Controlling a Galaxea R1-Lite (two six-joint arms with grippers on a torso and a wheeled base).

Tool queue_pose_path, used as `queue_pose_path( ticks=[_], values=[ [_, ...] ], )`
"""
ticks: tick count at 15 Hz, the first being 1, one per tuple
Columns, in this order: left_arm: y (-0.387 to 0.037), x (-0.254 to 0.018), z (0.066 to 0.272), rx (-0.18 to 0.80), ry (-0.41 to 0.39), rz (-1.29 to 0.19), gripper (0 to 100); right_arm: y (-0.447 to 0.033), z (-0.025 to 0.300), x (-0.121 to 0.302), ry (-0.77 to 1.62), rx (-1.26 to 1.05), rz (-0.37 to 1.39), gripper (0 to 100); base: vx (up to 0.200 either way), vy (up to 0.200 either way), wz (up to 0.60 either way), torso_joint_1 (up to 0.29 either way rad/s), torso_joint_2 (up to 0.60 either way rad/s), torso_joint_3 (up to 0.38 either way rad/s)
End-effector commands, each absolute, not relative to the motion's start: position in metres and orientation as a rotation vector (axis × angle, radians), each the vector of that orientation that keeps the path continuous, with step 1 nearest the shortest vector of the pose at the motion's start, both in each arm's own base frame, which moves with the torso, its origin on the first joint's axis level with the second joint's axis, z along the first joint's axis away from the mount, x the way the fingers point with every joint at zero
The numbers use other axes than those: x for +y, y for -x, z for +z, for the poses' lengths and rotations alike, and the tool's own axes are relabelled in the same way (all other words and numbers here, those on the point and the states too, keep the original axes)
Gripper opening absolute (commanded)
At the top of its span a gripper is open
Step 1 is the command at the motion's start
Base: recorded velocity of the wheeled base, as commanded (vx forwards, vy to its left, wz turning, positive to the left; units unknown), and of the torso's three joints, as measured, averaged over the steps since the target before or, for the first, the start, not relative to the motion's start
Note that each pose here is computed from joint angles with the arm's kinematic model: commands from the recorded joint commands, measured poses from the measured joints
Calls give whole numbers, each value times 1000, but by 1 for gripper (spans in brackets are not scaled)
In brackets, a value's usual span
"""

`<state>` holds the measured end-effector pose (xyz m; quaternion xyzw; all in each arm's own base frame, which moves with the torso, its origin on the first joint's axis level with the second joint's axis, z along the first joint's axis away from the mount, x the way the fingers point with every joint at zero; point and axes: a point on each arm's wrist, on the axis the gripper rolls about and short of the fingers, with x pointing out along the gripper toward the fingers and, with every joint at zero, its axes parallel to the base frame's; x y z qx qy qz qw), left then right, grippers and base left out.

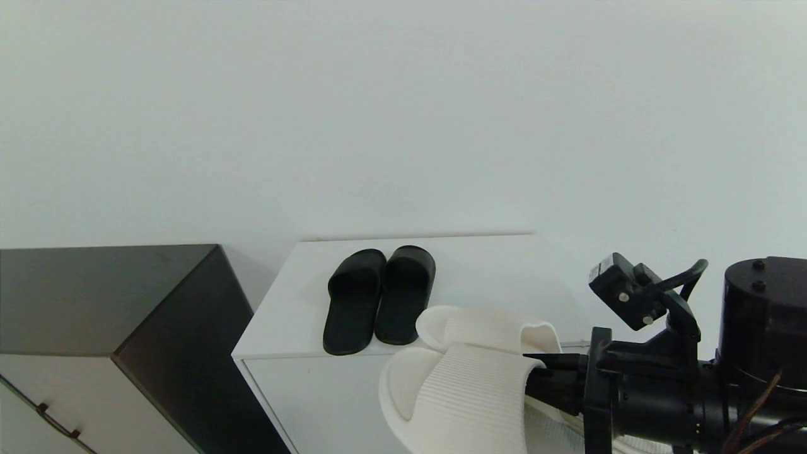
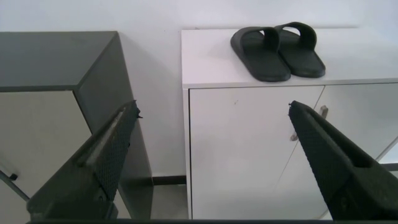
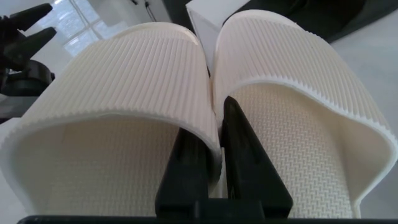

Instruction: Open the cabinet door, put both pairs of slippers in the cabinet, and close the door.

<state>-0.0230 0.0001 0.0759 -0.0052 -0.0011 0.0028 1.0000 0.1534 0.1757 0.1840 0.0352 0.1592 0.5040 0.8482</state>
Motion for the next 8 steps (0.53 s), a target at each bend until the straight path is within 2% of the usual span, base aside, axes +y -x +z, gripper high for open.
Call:
queue_pose_path(
  ticks=[1, 4, 8],
  values=[
    [23, 0, 76, -2, 11, 6, 100, -152, 183, 174, -73, 339, 1067, 0, -200, 0, 0, -7, 2, 2],
    [23, 0, 76, -2, 12, 6, 100, -153, 180, 176, -70, 351, 1065, 0, -200, 0, 0, 10, 6, -1],
    [23, 0, 76, -2, 12, 6, 100, -155, 173, 178, -46, 372, 1064, 0, 0, 0, 0, 0, 0, 0]
  ],
)
